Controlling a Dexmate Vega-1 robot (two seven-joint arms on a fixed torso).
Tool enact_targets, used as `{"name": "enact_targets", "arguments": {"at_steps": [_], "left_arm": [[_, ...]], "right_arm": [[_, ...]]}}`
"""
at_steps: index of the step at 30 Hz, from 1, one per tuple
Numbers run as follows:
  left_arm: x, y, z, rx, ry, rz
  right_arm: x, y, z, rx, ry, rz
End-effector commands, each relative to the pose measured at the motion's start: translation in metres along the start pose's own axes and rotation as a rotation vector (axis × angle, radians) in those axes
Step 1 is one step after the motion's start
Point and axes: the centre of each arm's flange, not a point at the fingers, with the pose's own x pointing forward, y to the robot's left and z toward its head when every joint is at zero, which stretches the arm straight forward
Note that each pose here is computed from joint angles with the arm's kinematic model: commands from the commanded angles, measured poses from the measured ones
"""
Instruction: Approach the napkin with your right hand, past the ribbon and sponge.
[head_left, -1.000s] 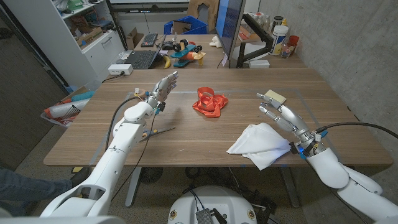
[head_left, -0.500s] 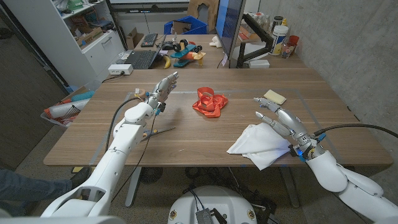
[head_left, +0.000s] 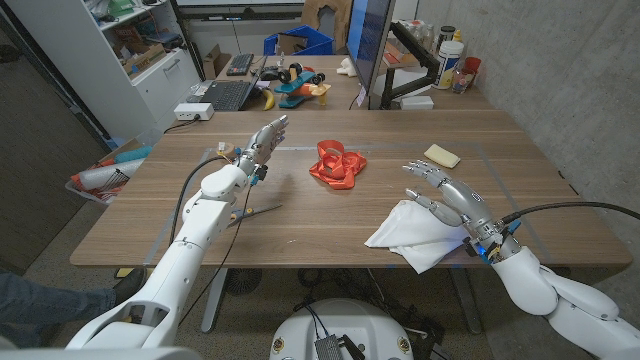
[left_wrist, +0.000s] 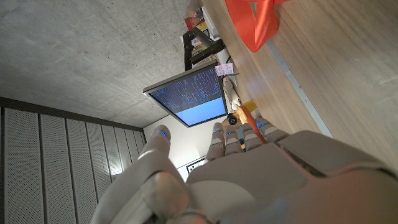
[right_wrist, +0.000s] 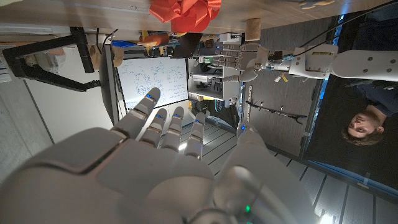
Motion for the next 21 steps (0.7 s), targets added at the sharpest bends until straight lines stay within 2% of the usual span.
{"name": "enact_targets", "arguments": {"at_steps": [1,21], "left_arm": [[-0.0036,-0.0038,0.0,0.008,0.005,-0.001],[-0.0014,-0.0088,-0.0029,0.006,0.008,-0.012]], "right_arm": [[-0.0035,-0.0005,0.0011,-0.087,0.002,0.02],[-0.0013,0.0034,-0.0004,-0.211,-0.008,0.086]]}}
